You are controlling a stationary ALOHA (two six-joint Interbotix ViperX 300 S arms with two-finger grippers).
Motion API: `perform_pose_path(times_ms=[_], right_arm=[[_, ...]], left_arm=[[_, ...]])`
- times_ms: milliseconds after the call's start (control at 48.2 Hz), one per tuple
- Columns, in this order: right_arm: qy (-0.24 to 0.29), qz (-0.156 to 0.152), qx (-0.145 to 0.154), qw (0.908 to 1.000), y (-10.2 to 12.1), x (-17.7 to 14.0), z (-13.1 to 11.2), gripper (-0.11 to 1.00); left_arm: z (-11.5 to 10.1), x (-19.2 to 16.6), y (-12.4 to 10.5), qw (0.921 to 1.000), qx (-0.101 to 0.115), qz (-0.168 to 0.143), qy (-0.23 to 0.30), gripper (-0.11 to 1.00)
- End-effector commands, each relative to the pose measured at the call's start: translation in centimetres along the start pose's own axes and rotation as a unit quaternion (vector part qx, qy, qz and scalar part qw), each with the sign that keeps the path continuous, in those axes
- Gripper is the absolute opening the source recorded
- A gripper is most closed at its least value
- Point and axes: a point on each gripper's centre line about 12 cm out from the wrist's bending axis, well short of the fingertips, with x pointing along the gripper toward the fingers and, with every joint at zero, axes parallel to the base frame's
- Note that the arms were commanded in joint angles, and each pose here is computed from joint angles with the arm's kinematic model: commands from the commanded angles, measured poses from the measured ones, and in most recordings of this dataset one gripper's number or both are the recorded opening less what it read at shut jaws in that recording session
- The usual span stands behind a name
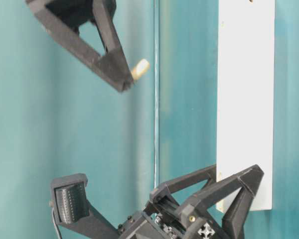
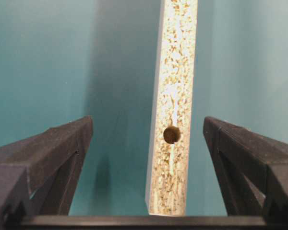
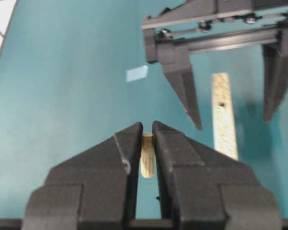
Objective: Insert the rod into the hole on the wooden board.
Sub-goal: 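Lift the dowel with the right gripper and carry it toward the board's right end, then align the held dowel over the hole near the board's right end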
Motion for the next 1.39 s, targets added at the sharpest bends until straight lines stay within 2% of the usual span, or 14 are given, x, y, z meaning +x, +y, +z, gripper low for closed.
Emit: perform_pose_path(times_ms=[0, 270, 540, 1059, 1370], right_arm=[[-0.029, 0.005, -0.003, 0.9995, -0.1, -0.9, 1.2, 0.11], [-0.052, -0.007, -0.003, 0.9986, -1.8, -1.9, 1.0, 0.11], [-0.064, -0.008, 0.002, 0.9979, -2.6, -2.4, 0.3, 0.11], [-0.066, -0.018, 0.007, 0.9976, -3.8, -3.1, -0.9, 0.11], [-0.065, -0.018, 0.008, 0.9977, -3.8, -3.2, -1.0, 0.11]], left_arm=[[0.8, -0.3, 0.2, 0.9999, 0.003, 0.002, -0.014, 0.97], [0.8, -0.3, 0.2, 0.9999, 0.004, 0.002, -0.015, 0.94], [0.9, -0.4, 0.0, 0.9999, 0.006, 0.0, -0.015, 0.73], [1.0, -0.1, -0.7, 0.9998, 0.013, -0.007, -0.016, 0.72], [0.9, 0.0, -0.7, 0.9998, 0.013, -0.007, -0.014, 0.54]])
